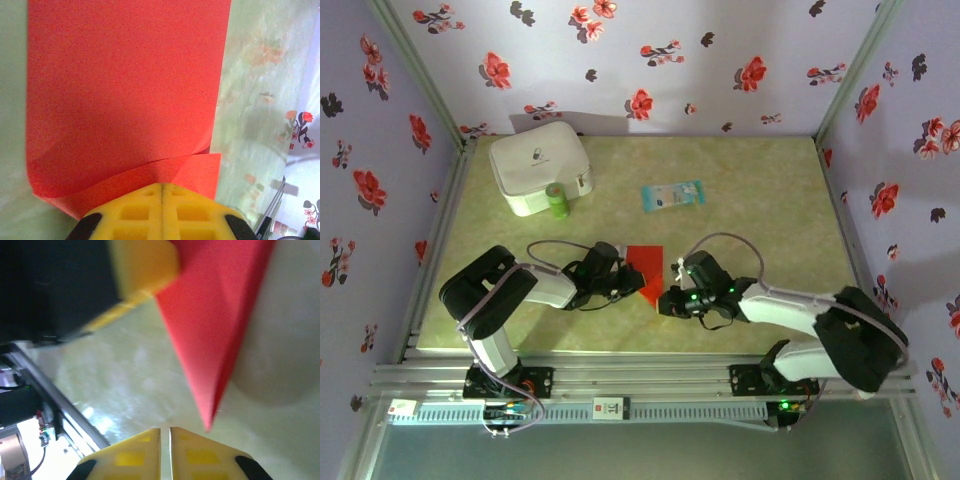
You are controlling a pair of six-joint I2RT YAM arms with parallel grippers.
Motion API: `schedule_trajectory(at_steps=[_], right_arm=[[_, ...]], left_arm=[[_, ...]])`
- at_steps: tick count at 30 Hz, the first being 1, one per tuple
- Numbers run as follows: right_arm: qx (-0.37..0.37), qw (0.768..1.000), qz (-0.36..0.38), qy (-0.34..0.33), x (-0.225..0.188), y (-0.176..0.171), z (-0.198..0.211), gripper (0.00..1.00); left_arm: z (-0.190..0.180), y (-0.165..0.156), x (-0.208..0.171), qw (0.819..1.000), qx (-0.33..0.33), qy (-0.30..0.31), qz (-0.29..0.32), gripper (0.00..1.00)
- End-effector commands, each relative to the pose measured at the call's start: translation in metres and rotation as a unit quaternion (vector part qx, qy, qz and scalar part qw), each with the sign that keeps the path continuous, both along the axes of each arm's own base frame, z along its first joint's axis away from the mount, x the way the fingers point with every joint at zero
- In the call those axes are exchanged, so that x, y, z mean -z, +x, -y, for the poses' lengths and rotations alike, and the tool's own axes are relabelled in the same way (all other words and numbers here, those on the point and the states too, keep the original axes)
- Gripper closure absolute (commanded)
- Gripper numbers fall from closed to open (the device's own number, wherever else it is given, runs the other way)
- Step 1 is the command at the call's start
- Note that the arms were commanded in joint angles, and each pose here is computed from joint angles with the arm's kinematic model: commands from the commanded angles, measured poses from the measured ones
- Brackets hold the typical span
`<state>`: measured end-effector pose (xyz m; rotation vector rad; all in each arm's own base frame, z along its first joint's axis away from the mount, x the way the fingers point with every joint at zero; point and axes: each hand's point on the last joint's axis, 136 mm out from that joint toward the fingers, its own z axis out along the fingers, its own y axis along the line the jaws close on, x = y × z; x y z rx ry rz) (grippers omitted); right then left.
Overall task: Fold a paper plane with a square sheet of paper (pick it up from the middle)
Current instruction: Third fold the triangle at the center of the table.
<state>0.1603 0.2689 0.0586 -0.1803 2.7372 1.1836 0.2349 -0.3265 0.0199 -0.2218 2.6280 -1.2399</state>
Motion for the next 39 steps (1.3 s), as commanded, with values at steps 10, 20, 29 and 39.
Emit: schedule_trajectory(at_steps=[10,20,29,39], right_arm=[[0.04,0.998,-0.042,0.04,-0.008,0.044,-0.032,0.94],[0.042,0.996,-0.073,-0.02,0.033,0.041,-0.022,0.95],[0.063,0.99,-0.112,-0.055,0.072,0.015,0.005,0.99],[0.073,0.991,-0.1,-0.06,0.071,0.02,0.007,1.0]], left_arm=[[-0.013,-0.009,0.025,0.999,-0.003,0.038,-0.016,1.0],[-0.012,-0.009,0.023,0.999,-0.003,0.035,-0.013,1.0],[-0.002,-0.002,0.005,1.0,0.01,0.018,0.009,1.0],[0.002,0.001,-0.029,0.998,0.03,0.036,0.044,1.0]])
